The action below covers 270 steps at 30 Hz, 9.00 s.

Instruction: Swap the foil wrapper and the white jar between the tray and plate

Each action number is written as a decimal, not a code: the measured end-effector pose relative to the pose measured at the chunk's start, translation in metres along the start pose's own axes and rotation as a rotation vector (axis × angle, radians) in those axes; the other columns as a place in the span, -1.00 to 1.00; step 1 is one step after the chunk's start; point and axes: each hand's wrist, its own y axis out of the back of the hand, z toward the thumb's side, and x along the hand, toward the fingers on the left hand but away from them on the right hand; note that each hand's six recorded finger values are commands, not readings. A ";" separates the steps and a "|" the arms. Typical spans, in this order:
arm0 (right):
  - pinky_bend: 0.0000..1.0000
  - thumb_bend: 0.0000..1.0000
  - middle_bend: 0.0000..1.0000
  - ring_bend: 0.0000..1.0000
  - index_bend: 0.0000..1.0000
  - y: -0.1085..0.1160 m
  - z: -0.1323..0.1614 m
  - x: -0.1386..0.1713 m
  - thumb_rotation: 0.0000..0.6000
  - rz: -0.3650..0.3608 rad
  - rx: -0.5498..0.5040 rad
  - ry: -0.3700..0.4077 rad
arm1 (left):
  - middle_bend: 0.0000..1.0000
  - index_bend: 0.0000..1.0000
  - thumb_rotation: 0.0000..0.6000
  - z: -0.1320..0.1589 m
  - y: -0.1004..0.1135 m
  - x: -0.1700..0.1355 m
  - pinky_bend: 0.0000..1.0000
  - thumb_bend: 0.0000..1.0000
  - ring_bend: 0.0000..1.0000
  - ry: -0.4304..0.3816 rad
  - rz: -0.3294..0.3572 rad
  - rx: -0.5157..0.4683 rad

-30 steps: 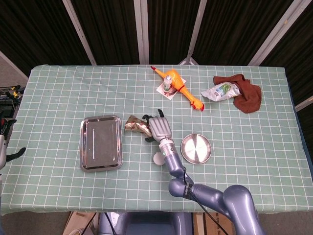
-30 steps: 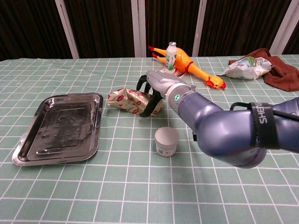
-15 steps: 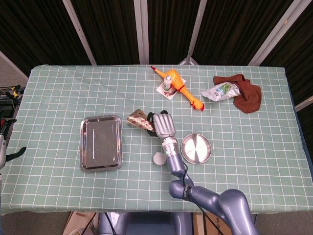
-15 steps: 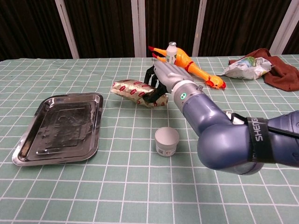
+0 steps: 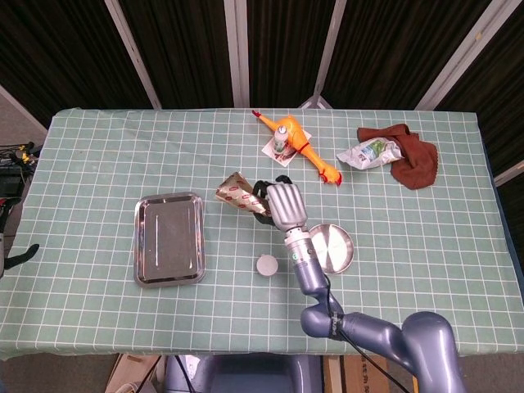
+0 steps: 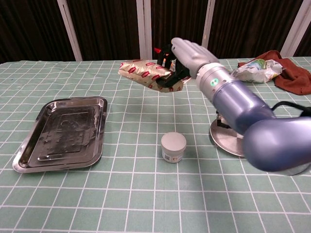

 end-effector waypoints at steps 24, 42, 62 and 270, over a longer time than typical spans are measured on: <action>-0.44 -0.06 0.28 0.38 0.16 0.088 -0.152 0.136 1.00 -0.002 0.185 -0.141 | -1.00 -0.54 1.00 0.018 -0.012 -0.005 -0.80 -0.73 -1.00 -0.053 -0.030 0.025; -0.46 -0.06 0.28 0.37 0.16 0.048 -0.163 0.175 1.00 0.076 0.125 -0.120 | -1.00 -0.54 1.00 0.020 -0.013 -0.006 -0.80 -0.73 -1.00 -0.054 -0.026 0.026; -0.69 -0.06 0.02 -0.10 0.08 0.017 -0.139 0.157 1.00 0.113 0.122 -0.084 | -1.00 -0.54 1.00 0.017 -0.010 -0.005 -0.79 -0.73 -1.00 -0.040 -0.017 0.020; -1.00 -0.62 -0.81 -0.92 -0.85 0.152 -0.235 0.275 1.00 -0.181 0.293 -0.418 | -0.18 -0.12 1.00 0.183 -0.146 0.016 0.12 0.01 -0.29 -0.680 -0.318 -0.032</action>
